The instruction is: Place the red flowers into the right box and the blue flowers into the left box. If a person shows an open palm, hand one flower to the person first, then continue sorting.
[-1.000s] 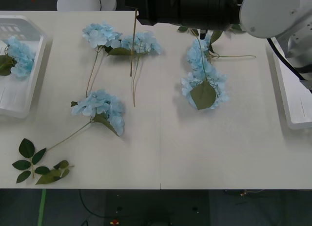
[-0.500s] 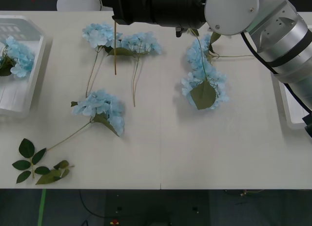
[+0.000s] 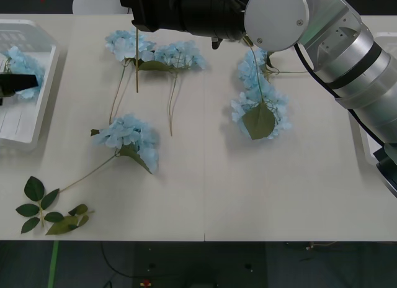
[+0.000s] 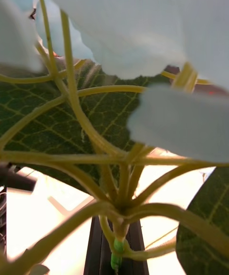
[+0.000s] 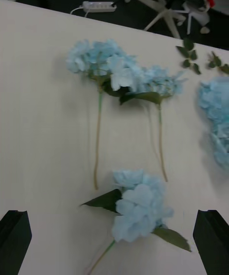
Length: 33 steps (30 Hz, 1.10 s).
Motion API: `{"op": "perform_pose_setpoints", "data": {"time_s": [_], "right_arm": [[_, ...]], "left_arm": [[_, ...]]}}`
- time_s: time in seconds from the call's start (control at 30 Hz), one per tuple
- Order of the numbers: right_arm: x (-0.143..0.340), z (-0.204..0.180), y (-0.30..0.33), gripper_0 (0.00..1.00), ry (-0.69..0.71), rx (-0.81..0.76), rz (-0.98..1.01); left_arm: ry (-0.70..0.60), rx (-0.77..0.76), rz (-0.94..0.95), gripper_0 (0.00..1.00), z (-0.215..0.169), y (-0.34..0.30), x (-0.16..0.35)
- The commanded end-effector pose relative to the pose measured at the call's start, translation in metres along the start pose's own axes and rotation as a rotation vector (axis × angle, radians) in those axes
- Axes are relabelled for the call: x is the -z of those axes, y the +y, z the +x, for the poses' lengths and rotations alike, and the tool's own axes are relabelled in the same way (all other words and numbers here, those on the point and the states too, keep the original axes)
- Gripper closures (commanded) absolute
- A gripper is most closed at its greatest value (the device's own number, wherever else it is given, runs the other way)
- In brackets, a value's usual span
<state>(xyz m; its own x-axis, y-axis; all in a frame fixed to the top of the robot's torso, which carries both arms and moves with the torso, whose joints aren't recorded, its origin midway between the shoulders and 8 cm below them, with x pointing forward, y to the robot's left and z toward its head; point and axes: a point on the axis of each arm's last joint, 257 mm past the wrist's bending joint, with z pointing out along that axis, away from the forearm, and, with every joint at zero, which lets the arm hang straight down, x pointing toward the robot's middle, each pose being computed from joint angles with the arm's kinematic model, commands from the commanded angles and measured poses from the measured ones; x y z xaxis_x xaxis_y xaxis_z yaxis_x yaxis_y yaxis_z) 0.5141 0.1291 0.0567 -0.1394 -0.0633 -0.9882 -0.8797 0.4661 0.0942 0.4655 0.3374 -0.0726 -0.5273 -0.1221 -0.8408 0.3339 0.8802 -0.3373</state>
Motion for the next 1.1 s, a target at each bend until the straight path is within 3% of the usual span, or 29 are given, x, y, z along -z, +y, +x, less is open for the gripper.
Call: {"op": "perform_pose_setpoints", "data": {"time_s": [0.03, 0.37, 0.6, 1.1], "right_arm": [[-0.007, -0.030, 0.025, 1.00, -0.043, 0.060, -0.035], [-0.008, -0.029, 0.027, 1.00, -0.040, 0.046, -0.038], [-0.008, -0.027, 0.025, 1.00, -0.036, 0.046, -0.035], [-0.005, -0.027, 0.016, 1.00, -0.033, 0.056, -0.013]], "left_arm": [[-0.081, -0.031, 0.168, 0.00, 0.018, -0.080, -0.007], [-0.200, -0.044, 0.358, 0.00, 0.020, -0.191, -0.085], [-0.292, -0.040, 0.328, 0.00, 0.002, -0.203, -0.132], [-0.355, -0.047, 0.337, 0.00, -0.029, -0.237, -0.195]]}}
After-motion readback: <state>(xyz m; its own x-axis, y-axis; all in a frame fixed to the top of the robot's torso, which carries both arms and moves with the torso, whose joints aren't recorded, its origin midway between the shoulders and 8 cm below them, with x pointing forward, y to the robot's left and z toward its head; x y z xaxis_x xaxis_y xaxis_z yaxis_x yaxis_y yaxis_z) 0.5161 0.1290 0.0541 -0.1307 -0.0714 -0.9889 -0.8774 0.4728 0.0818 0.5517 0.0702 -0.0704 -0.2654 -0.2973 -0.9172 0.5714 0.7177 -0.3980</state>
